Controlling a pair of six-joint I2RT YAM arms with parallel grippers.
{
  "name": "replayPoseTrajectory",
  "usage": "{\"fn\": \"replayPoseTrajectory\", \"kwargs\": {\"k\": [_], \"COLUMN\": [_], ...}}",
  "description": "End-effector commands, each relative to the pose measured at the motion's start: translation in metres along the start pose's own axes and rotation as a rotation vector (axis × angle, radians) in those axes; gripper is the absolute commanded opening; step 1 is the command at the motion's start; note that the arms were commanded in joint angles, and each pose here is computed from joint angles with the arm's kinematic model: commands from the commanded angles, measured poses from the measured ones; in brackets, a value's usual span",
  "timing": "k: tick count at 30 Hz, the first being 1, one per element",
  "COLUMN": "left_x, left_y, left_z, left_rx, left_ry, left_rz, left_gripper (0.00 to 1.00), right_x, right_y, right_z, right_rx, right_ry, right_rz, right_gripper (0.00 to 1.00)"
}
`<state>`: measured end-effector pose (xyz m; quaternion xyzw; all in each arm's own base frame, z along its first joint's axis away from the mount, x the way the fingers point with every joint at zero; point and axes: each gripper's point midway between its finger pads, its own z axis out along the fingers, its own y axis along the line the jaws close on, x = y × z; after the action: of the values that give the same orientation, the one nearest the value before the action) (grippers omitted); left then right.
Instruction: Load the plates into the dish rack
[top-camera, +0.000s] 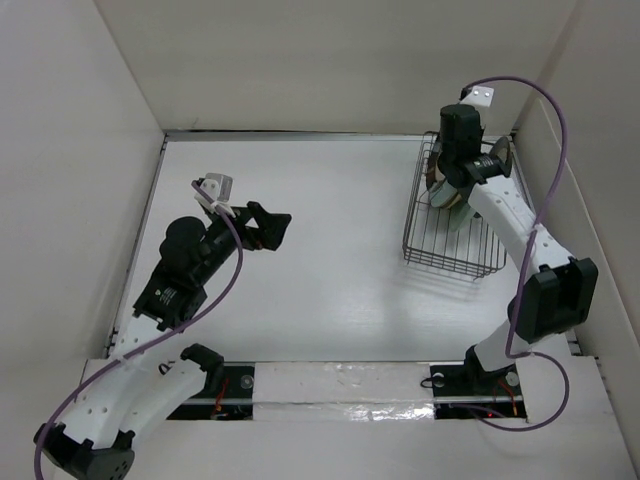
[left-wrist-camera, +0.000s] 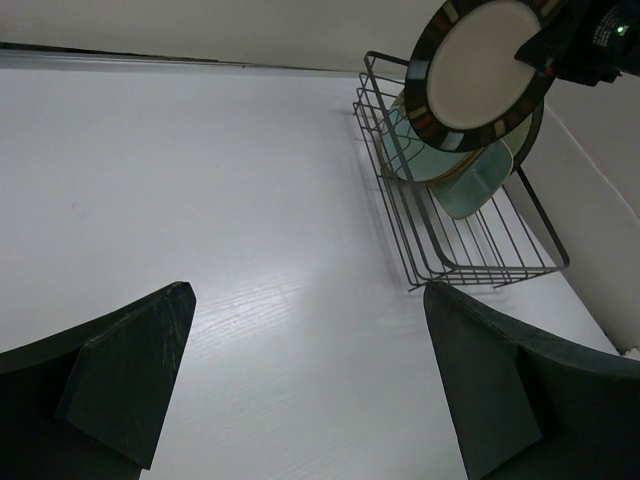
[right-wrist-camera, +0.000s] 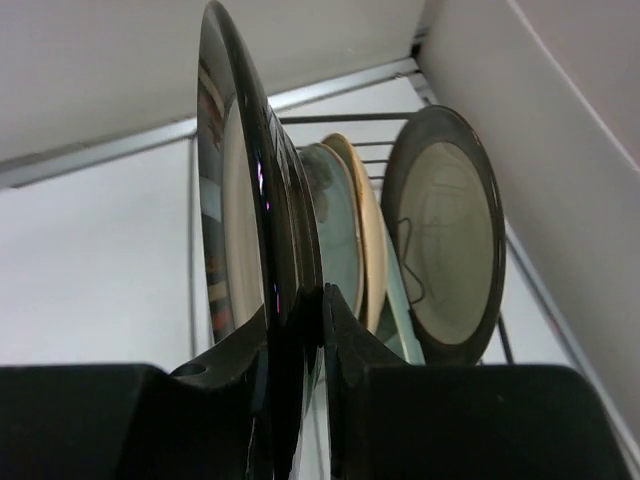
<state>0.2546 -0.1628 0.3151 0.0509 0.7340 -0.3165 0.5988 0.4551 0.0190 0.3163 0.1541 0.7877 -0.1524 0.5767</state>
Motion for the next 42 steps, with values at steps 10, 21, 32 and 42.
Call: {"fn": "replayPoseTrajectory", "kwargs": {"k": [10, 21, 32, 42], "left_x": [-0.016, -0.01, -0.009, -0.009], "left_y": [-0.004, 0.001, 0.012, 0.017], "left_z": [-0.004, 0.001, 0.004, 0.005], "left_rx": [-0.027, -0.046, -0.105, -0.128], "left_ry": [-0.057, -0.038, -0.039, -0.036], "left_rz": [0.053, 0.052, 0.055, 0.058], "left_gripper": [0.99, 0.99, 0.99, 0.99], "right_x": [-0.047, 0.009, 0.056, 0.015], "right_y": [-0.019, 0.007, 0.029, 0.014], "right_z": [0.002, 0.038, 0.06, 0.021], "right_rx": [0.205, 0.153, 0.091, 0.049], "right_ry": [-0.144, -0.059, 0.002, -0.076], "right_rz": [0.009, -0.031, 0.045, 0.16], "right_gripper": [0.0, 0.0, 0.1, 1.0]}}
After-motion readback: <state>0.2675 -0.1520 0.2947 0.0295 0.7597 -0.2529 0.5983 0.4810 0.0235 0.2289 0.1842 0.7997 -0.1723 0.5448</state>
